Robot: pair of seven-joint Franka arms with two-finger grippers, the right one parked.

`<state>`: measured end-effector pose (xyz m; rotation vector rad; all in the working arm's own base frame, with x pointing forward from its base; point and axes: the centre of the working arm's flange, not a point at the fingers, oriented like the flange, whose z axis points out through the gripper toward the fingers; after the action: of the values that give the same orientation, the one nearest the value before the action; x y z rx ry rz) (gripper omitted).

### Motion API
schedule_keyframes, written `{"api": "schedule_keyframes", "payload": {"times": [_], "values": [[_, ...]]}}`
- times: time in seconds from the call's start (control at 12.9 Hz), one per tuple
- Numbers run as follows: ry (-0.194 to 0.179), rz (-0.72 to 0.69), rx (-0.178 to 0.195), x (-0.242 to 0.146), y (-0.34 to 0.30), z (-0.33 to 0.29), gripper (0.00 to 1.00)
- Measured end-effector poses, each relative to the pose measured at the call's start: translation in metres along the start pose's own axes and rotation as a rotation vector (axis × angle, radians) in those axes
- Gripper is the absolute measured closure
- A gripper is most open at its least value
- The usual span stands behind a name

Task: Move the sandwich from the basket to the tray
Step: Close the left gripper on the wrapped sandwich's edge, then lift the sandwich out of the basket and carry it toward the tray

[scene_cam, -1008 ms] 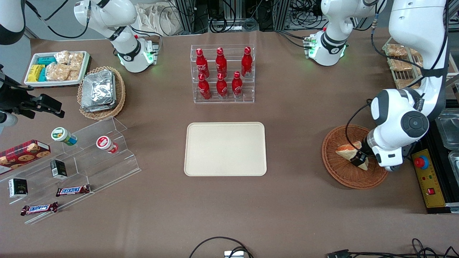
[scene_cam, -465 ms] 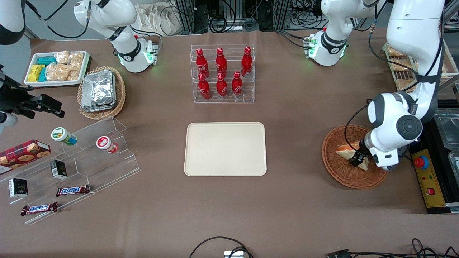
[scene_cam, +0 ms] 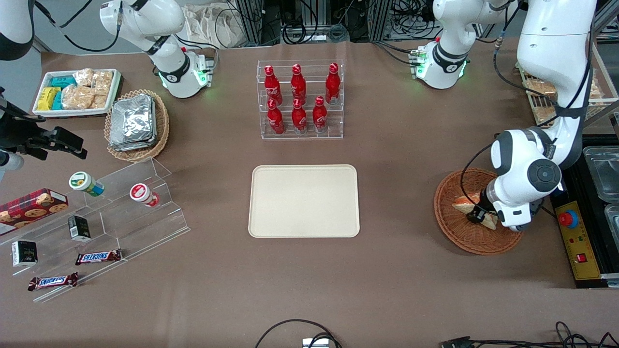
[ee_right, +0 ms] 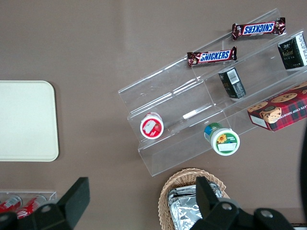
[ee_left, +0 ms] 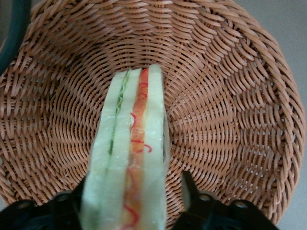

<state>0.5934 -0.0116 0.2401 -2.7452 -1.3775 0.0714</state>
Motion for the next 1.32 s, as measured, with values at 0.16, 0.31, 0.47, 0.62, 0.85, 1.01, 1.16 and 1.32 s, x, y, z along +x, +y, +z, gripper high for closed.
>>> {"api": "schedule_keyframes", "payload": {"times": [0.16, 0.31, 0.47, 0.62, 0.85, 1.01, 1.16, 1.32], "values": [[0.002, 0.01, -0.001, -0.004, 0.003, -0.001, 0.53], [0.0, 0.022, 0.011, -0.007, 0.005, -0.003, 0.7], [0.0, 0.066, 0.042, -0.007, 0.005, -0.016, 0.72], [-0.005, 0.177, 0.084, -0.005, 0.006, -0.051, 0.72], [-0.032, 0.401, 0.121, -0.004, 0.013, -0.132, 0.79], [-0.041, 0.548, 0.119, -0.019, 0.03, -0.19, 0.8], [-0.035, 0.64, 0.102, -0.054, 0.051, -0.239, 0.8], [-0.028, 0.73, 0.082, -0.103, 0.072, -0.275, 0.8]]}}
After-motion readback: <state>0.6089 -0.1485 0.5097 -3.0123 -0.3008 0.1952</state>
